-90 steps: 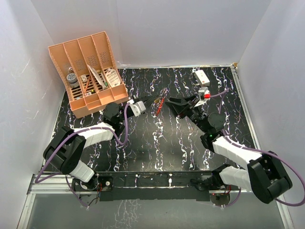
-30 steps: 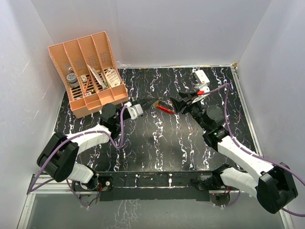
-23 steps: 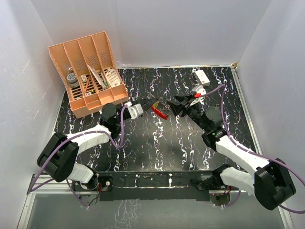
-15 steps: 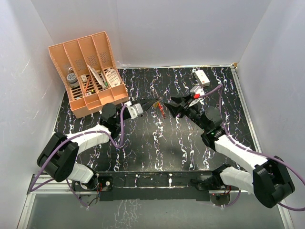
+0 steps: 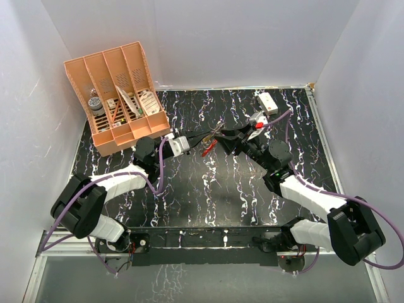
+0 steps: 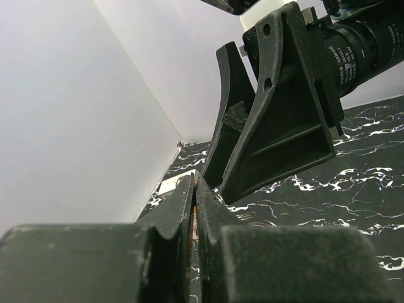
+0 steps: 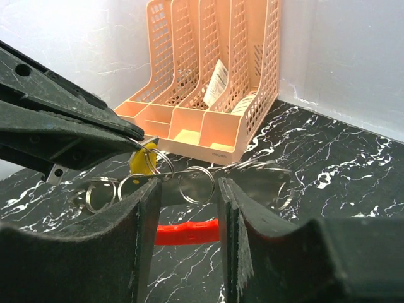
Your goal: Put the keys on the keyring
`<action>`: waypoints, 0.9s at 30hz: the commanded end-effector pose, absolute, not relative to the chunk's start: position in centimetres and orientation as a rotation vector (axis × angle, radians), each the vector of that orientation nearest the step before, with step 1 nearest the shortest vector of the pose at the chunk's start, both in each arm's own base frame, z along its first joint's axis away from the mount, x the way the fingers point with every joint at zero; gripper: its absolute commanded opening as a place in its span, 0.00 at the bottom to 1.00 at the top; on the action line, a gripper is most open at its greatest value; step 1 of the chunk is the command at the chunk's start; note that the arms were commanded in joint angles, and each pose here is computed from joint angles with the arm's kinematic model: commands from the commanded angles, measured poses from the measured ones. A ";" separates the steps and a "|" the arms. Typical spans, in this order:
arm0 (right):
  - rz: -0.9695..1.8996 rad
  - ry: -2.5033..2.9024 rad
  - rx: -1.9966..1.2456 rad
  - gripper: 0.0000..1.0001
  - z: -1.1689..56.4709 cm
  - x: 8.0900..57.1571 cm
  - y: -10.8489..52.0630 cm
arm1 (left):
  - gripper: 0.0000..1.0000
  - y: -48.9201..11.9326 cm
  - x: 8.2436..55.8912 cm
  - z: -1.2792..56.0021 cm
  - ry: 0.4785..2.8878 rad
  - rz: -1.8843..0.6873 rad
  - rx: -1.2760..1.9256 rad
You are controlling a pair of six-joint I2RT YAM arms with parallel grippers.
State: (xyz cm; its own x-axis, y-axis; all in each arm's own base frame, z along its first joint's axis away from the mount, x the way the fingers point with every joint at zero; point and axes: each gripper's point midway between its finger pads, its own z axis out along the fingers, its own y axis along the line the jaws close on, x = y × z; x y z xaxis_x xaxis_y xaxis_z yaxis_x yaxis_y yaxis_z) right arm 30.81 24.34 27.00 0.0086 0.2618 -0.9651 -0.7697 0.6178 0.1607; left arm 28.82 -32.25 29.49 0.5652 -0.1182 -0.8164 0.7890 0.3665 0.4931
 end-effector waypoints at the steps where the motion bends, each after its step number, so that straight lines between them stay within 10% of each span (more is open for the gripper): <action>1: 0.878 1.234 -0.472 0.37 29.4 30.5 24.3 | 0.00 -32.3 28.1 32.3 0.668 -0.661 1.021; 27: 0.952 1.201 -0.450 0.30 30.0 31.2 25.4 | 0.00 -32.7 28.1 32.1 0.665 -0.693 1.025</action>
State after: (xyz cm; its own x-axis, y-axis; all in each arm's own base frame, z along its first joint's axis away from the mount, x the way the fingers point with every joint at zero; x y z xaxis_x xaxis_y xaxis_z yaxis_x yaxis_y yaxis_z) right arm 31.24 25.27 26.85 -0.0209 0.3221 -0.9465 -0.7895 0.5755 0.2133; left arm 28.76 -32.68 28.86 0.5378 -0.1352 -0.8322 0.8130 0.3445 0.4694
